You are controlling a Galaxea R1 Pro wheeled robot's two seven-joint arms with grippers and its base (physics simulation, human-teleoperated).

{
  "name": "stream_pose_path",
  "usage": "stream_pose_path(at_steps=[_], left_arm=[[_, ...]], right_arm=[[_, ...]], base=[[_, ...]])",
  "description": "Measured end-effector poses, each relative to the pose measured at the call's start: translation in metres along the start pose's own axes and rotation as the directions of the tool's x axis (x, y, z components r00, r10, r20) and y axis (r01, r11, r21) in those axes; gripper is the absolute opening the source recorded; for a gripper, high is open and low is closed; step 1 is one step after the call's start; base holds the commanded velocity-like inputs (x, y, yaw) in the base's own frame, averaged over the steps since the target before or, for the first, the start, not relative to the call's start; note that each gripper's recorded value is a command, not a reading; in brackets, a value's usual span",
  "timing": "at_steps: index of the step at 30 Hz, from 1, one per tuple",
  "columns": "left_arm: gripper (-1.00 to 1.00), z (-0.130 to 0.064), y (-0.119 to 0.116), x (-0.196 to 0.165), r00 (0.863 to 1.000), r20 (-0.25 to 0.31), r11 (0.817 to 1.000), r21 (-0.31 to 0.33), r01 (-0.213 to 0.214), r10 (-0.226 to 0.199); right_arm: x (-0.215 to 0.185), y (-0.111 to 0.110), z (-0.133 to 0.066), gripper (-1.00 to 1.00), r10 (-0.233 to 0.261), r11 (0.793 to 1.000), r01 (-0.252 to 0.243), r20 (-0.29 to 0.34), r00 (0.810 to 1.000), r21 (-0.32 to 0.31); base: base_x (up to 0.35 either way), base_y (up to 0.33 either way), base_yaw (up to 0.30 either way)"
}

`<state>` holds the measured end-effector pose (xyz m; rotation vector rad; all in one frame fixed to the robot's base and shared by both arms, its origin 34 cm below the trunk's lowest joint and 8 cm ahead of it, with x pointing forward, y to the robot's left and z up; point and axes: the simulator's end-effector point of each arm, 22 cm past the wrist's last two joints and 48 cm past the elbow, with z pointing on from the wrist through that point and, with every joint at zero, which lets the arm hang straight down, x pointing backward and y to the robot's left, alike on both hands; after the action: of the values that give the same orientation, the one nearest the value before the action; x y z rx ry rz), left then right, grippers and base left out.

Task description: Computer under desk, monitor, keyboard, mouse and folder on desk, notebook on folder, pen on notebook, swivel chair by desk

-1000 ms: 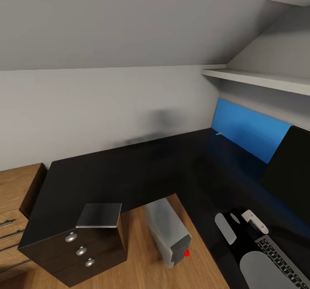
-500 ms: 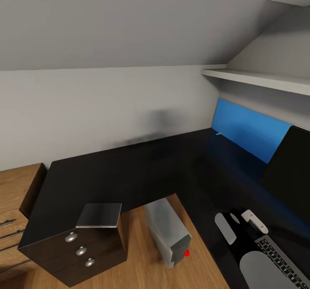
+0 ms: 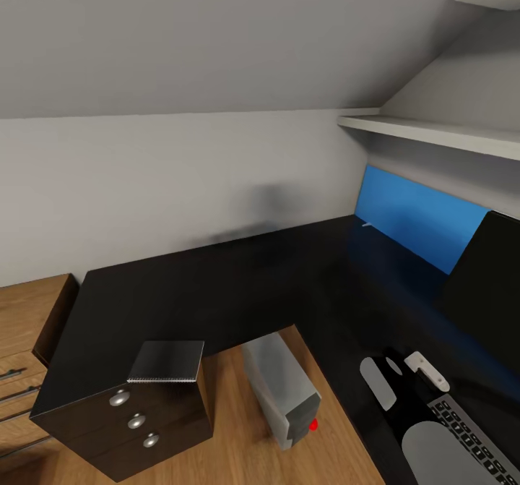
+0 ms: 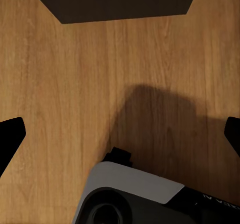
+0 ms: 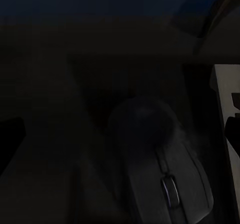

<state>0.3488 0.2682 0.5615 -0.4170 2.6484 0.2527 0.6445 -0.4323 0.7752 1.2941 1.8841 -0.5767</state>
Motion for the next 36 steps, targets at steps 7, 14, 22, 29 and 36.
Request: stream_pose_path(at_steps=[7,14,22,29,36], left_arm=[[1.00,0.000,0.000,0.000,1.000,-0.001,1.000,0.000,0.000,0.000],[1.00,0.000,0.000,0.000,1.000,0.000,1.000,0.000,0.000,0.000],[1.00,0.000,0.000,0.000,1.000,-0.001,1.000,0.000,0.000,0.000],[1.00,0.000,0.000,0.000,1.000,-0.001,1.000,0.000,0.000,0.000],[1.00,0.000,0.000,0.000,1.000,0.000,1.000,0.000,0.000,0.000]], right_arm=[[0.000,0.000,0.000,1.00,0.001,1.000,-0.001,0.001,1.000,0.000],[-0.001,0.000,0.000,1.00,0.002,1.000,-0.002,0.004,1.000,0.000],[-0.017,0.015,-0.008,1.00,0.045,0.998,-0.045,0.022,0.999,-0.034],[-0.021,0.031,-0.020,1.00,0.062,0.996,-0.060,0.028,0.998,-0.073],[-0.017,0.047,-0.032,1.00,0.022,0.993,-0.016,0.049,0.999,-0.120]], base=[[0.000,0.000,0.000],[0.000,0.000,0.000],[0.000,0.000,0.000],[0.000,0.000,0.002],[0.000,0.000,0.166]])
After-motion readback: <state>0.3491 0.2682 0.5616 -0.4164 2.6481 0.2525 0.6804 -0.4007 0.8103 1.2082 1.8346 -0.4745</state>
